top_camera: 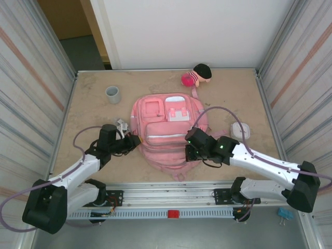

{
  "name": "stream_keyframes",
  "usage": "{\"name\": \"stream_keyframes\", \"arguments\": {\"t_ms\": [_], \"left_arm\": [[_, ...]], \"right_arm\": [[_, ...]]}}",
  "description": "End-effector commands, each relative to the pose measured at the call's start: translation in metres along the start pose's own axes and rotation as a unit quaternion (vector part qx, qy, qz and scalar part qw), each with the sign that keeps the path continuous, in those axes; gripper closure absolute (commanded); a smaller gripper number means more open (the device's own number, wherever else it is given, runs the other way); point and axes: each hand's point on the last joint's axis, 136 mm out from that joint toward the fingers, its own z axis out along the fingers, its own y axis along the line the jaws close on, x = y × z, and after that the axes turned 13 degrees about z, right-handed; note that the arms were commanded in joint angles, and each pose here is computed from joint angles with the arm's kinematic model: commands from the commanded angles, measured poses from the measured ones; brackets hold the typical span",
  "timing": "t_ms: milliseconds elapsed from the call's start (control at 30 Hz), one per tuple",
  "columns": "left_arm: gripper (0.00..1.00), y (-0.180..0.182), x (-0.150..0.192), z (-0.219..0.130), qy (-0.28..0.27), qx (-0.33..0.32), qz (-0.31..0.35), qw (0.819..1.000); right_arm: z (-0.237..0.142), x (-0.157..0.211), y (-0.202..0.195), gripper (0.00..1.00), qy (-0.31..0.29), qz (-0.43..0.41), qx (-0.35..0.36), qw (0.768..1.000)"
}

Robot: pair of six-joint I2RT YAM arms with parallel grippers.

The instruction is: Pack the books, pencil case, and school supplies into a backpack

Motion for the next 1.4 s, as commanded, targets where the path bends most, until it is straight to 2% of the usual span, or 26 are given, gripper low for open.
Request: {"name": "stream_keyframes", "arguments": {"t_ms": [0, 133, 200, 267, 333, 367, 500, 600, 700, 767, 867, 900, 933, 1100, 1300, 1367], "left_arm": [[0.9, -0.002, -0.025, -0.009, -0.039, -0.024, 0.041, 0.998], [0.51, -0.025, -0.036, -0.02, -0.054, -0.005, 0.113, 0.992], [0.43, -0.041, -0.042, -0.031, -0.075, -0.004, 0.183, 0.98], [0.41, -0.058, -0.045, -0.041, -0.097, -0.007, 0.262, 0.96], [0.4, -0.079, -0.042, -0.046, -0.113, 0.004, 0.346, 0.931], [0.4, -0.092, -0.036, -0.046, -0.118, 0.021, 0.394, 0.911], [0.4, -0.135, 0.003, -0.04, -0.106, 0.112, 0.552, 0.819], [0.39, -0.152, 0.029, -0.032, -0.076, 0.173, 0.61, 0.77], [0.4, -0.158, 0.049, -0.021, -0.03, 0.202, 0.65, 0.732], [0.41, -0.159, 0.062, -0.011, 0.003, 0.205, 0.688, 0.696], [0.4, -0.163, 0.083, 0.003, 0.037, 0.218, 0.741, 0.634], [0.4, -0.166, 0.087, 0.006, 0.04, 0.223, 0.75, 0.621], [0.4, -0.17, 0.087, 0.011, 0.036, 0.225, 0.754, 0.616], [0.44, -0.168, 0.085, 0.035, 0.048, 0.211, 0.755, 0.619], [0.45, -0.161, 0.085, 0.052, 0.065, 0.198, 0.759, 0.617], [0.48, -0.159, 0.085, 0.058, 0.071, 0.187, 0.762, 0.616]], "right_arm": [[-0.007, 0.007, -0.001, 1.0, 0.009, -0.014, -0.022, 1.0], [-0.005, 0.009, 0.0, 1.0, 0.015, -0.015, -0.028, 0.999], [-0.004, 0.009, 0.002, 1.0, 0.017, -0.018, -0.03, 0.999], [-0.004, 0.009, 0.007, 1.0, 0.018, -0.021, -0.04, 0.999], [-0.004, 0.008, 0.011, 1.0, 0.018, -0.024, -0.051, 0.998], [-0.003, 0.008, 0.014, 1.0, 0.019, -0.025, -0.057, 0.998], [-0.002, 0.008, 0.021, 1.0, 0.025, -0.025, -0.075, 0.997], [-0.001, 0.01, 0.021, 1.0, 0.028, -0.025, -0.076, 0.996], [-0.002, 0.009, 0.021, 1.0, 0.026, -0.024, -0.079, 0.996], [-0.002, 0.009, 0.023, 1.0, 0.025, -0.023, -0.084, 0.996], [-0.003, 0.009, 0.024, 1.0, 0.027, -0.023, -0.093, 0.995], [-0.003, 0.009, 0.025, 1.0, 0.028, -0.022, -0.096, 0.995], [-0.003, 0.01, 0.025, 1.0, 0.029, -0.022, -0.1, 0.994], [-0.01, 0.008, 0.022, 1.0, 0.014, -0.01, -0.125, 0.992], [-0.013, 0.007, 0.016, 1.0, 0.004, 0.003, -0.143, 0.99], [-0.014, 0.006, 0.014, 1.0, 0.001, 0.004, -0.147, 0.989]]}}
